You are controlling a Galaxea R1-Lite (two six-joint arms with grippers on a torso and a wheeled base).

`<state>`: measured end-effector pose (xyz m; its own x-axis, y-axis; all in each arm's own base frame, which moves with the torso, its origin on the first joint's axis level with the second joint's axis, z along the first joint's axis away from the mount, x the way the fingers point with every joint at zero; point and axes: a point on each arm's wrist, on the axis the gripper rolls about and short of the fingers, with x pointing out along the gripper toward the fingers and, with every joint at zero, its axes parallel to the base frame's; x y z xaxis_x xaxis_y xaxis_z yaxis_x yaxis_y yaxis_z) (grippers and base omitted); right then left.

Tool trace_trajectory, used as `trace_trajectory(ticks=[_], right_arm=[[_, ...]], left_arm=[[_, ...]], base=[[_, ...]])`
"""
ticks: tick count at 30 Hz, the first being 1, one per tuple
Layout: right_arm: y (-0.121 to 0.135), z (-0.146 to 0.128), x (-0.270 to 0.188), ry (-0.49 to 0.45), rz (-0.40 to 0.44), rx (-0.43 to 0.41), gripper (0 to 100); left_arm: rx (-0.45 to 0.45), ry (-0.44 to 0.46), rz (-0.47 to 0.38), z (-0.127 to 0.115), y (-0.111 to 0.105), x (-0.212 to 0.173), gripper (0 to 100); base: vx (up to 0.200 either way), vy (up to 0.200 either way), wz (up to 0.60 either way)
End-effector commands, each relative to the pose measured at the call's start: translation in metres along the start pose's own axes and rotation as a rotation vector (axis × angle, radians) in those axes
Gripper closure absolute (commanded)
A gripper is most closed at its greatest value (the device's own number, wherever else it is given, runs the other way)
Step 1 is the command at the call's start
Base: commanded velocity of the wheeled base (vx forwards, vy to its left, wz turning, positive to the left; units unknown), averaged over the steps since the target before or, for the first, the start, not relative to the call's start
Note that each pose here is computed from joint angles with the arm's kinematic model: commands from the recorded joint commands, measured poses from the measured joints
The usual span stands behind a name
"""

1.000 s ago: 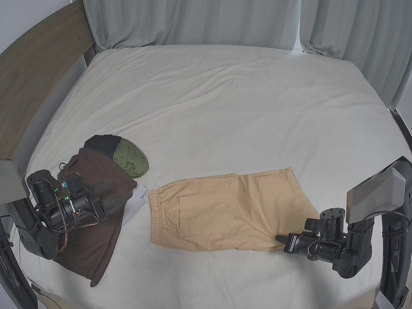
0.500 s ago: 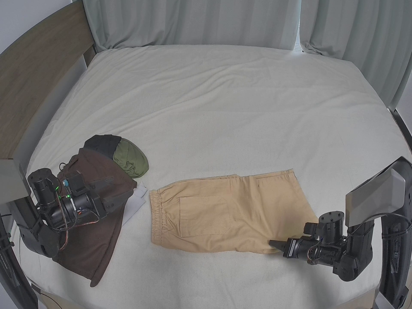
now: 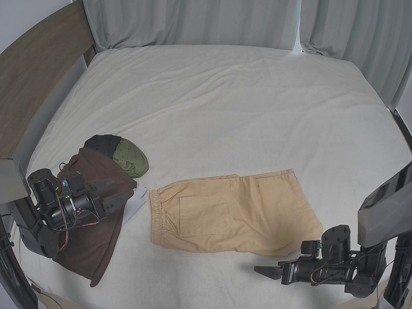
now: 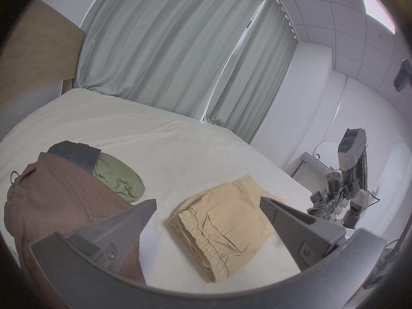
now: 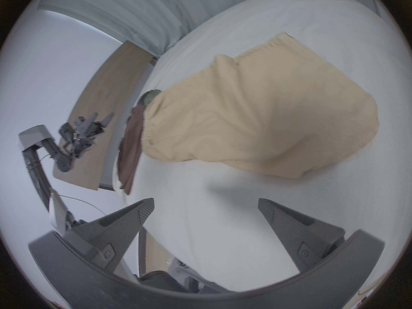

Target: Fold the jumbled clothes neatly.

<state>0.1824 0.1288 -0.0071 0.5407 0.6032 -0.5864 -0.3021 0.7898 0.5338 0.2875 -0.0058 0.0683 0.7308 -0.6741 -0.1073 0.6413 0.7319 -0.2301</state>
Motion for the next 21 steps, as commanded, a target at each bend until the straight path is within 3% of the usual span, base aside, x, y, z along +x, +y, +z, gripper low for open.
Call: trace_trajectory(ticks=[1, 7, 14, 18, 21], right_arm=[[0.039, 0.013, -0.034, -0.112, 0.182, -0.042, 0], [0.047, 0.039, -0.054, -0.195, 0.342, -0.065, 0], [0.051, 0.061, -0.062, -0.243, 0.463, -0.103, 0], [0.05, 0.071, -0.067, -0.26, 0.513, -0.121, 0], [0.041, 0.076, -0.071, -0.281, 0.495, -0.112, 0]], left_arm=[[-0.026, 0.013, -0.029, -0.002, -0.003, -0.002, 0], [-0.042, 0.031, -0.048, -0.007, -0.006, -0.003, 0], [-0.074, 0.038, -0.053, -0.008, -0.007, -0.002, 0], [-0.124, 0.046, -0.066, -0.009, -0.011, 0.0, 0], [-0.15, 0.056, -0.064, -0.012, -0.012, -0.001, 0]], base=[[0.0, 0.0, 0.0], [0.0, 0.0, 0.0], [0.0, 0.0, 0.0], [0.0, 0.0, 0.0], [0.0, 0.0, 0.0]])
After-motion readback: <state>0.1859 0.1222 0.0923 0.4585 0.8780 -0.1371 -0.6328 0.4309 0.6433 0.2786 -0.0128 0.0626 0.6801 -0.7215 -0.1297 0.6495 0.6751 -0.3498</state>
